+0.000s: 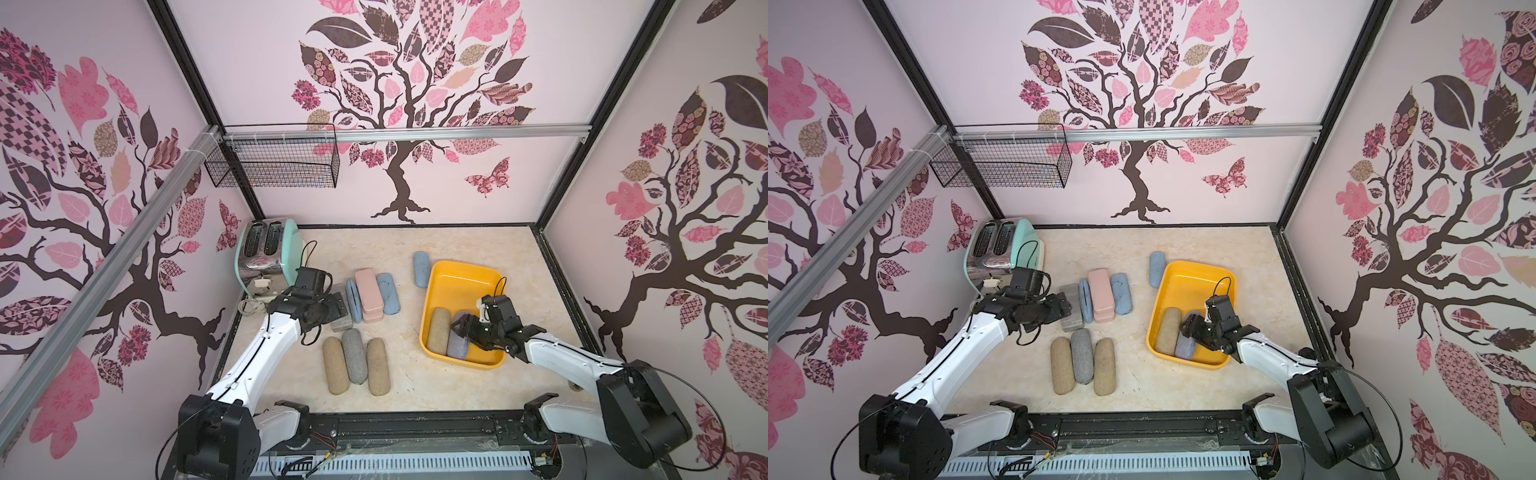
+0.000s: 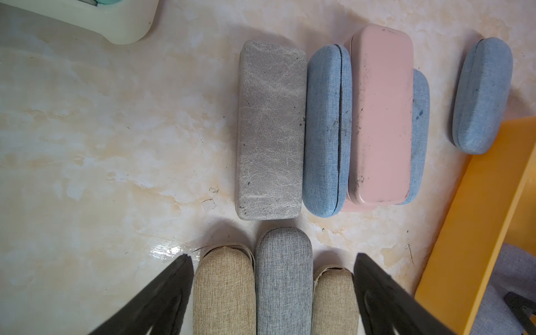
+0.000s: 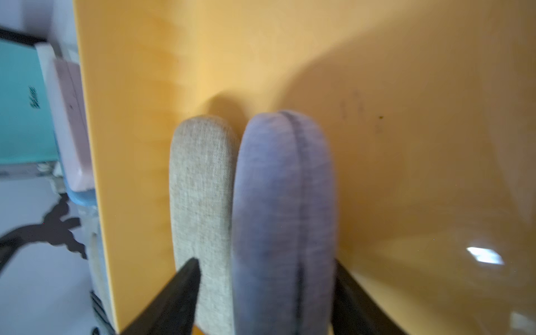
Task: Put the glasses cases into the storage boxes
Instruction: Place the glasses case in the storage box, then pick up the glasses case at the center of the board.
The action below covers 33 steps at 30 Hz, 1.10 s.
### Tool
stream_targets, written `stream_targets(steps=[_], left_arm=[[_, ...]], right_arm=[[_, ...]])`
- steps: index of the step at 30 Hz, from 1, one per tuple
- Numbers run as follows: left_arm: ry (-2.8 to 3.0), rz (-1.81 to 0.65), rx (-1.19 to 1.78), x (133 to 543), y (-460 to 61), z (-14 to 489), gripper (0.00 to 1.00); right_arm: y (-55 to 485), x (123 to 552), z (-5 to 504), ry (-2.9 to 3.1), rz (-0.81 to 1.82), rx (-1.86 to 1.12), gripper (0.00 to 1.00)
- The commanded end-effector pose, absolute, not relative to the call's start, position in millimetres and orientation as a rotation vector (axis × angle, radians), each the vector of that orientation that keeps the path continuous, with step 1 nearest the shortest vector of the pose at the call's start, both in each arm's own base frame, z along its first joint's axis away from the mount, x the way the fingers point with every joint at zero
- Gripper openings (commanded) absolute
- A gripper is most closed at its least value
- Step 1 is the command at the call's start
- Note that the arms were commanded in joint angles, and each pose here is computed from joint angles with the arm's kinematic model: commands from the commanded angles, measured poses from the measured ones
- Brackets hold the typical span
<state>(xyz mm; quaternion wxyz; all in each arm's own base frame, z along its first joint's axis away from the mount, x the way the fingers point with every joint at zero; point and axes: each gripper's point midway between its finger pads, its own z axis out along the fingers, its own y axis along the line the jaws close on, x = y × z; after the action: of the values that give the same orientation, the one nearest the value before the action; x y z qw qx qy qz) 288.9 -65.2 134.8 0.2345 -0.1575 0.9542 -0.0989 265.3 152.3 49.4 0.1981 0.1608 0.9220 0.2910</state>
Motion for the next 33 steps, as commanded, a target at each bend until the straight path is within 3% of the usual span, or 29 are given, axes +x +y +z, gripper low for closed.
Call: stream_targets(steps=[1,5,13,17,23,33], left_arm=[[2.606,-0.294,-0.425,291.3,-66.9,136.2,0.89],[2.607,-0.318,-0.416,291.2,-70.1,135.7,0.89],[2.610,-0.356,-0.408,291.3,-75.2,136.5,0.88],[2.620,-0.409,-0.384,296.1,-88.0,141.7,0.88],[2.651,-0.297,-0.252,326.3,-119.5,155.5,0.89],[2.773,-0.148,-0.258,375.3,-134.6,125.9,0.79]], right_arm=[[142.8,269.8,50.6,2.609,0.711,0.446,0.86],[135.5,275.0,61.5,2.633,0.611,0.413,0.99],[126.1,280.2,81.7,2.656,0.503,0.399,0.99],[122.2,290.1,121.6,2.577,0.481,0.366,0.99],[113.5,302.5,184.1,2.434,0.450,0.343,0.99],[122.3,301.3,200.1,2.371,0.554,0.328,0.98]])
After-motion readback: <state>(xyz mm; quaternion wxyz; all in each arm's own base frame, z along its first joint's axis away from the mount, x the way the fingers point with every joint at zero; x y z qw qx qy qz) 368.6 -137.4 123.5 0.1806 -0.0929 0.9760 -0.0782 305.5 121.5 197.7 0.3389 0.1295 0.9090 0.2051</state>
